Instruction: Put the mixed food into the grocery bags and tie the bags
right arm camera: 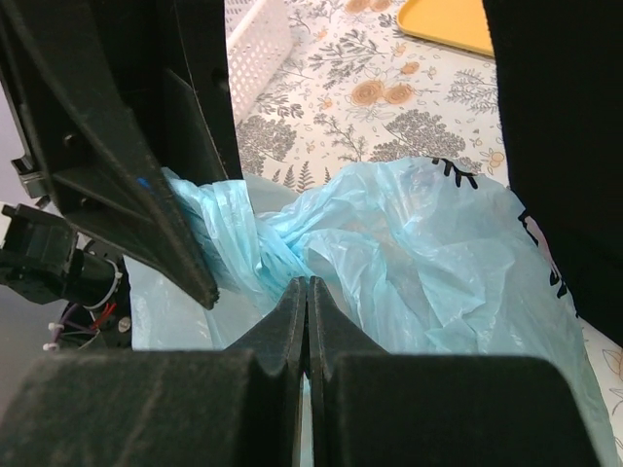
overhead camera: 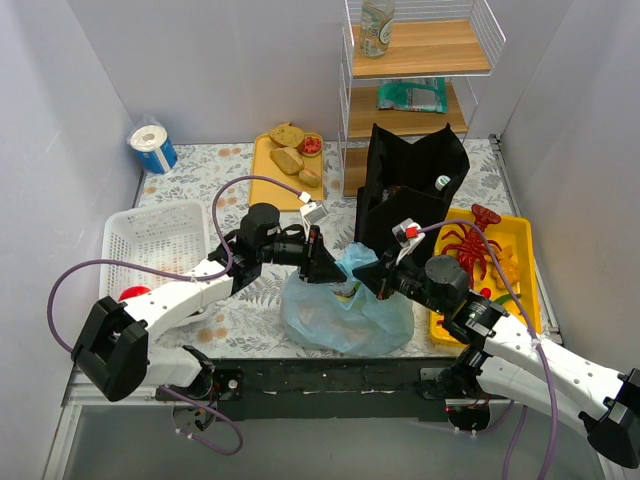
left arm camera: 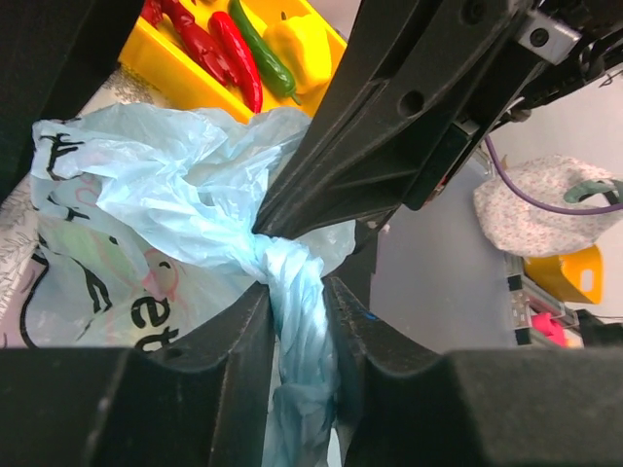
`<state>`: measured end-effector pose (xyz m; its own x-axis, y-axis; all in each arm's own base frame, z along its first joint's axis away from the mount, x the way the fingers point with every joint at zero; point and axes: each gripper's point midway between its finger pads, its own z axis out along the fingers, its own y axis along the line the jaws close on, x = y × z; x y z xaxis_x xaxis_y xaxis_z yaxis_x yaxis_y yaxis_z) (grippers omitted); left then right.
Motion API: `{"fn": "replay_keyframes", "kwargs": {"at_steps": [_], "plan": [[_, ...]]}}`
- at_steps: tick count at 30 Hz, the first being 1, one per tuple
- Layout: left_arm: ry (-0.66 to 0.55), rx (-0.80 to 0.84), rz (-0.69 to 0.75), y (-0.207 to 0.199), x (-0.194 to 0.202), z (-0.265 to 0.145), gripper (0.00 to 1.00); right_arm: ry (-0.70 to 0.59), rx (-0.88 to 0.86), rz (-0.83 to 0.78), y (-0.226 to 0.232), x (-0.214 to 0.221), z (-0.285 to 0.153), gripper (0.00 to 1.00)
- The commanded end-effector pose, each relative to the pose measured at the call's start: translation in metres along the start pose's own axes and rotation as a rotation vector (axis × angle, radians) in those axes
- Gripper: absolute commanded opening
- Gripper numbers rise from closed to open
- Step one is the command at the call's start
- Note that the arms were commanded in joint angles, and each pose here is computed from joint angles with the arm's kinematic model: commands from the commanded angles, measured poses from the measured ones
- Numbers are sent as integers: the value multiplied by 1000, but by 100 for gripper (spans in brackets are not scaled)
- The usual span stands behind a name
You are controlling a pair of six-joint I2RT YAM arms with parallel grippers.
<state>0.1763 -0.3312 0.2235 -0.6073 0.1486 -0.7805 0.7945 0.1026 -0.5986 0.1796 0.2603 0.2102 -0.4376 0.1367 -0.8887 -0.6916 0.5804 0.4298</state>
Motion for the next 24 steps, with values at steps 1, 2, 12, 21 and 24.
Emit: {"fn": "replay_keyframes", "kwargs": {"at_steps": [1,2,12,21,24], "plan": [[-32,52,24,-11,-13,0,28,3,23,-20,-6,4,4,1],[-30,50,18,-10,-13,0,30,2,19,-20,-5,4,6,1],[-37,-15,-33,7,-12,5,40,-10,-16,-35,5,1,8,1],[-60,-51,-62,16,-14,8,42,-8,-45,-51,14,4,9,1],[-62,-44,-62,15,-15,8,36,2,-47,-51,15,6,10,1]]}}
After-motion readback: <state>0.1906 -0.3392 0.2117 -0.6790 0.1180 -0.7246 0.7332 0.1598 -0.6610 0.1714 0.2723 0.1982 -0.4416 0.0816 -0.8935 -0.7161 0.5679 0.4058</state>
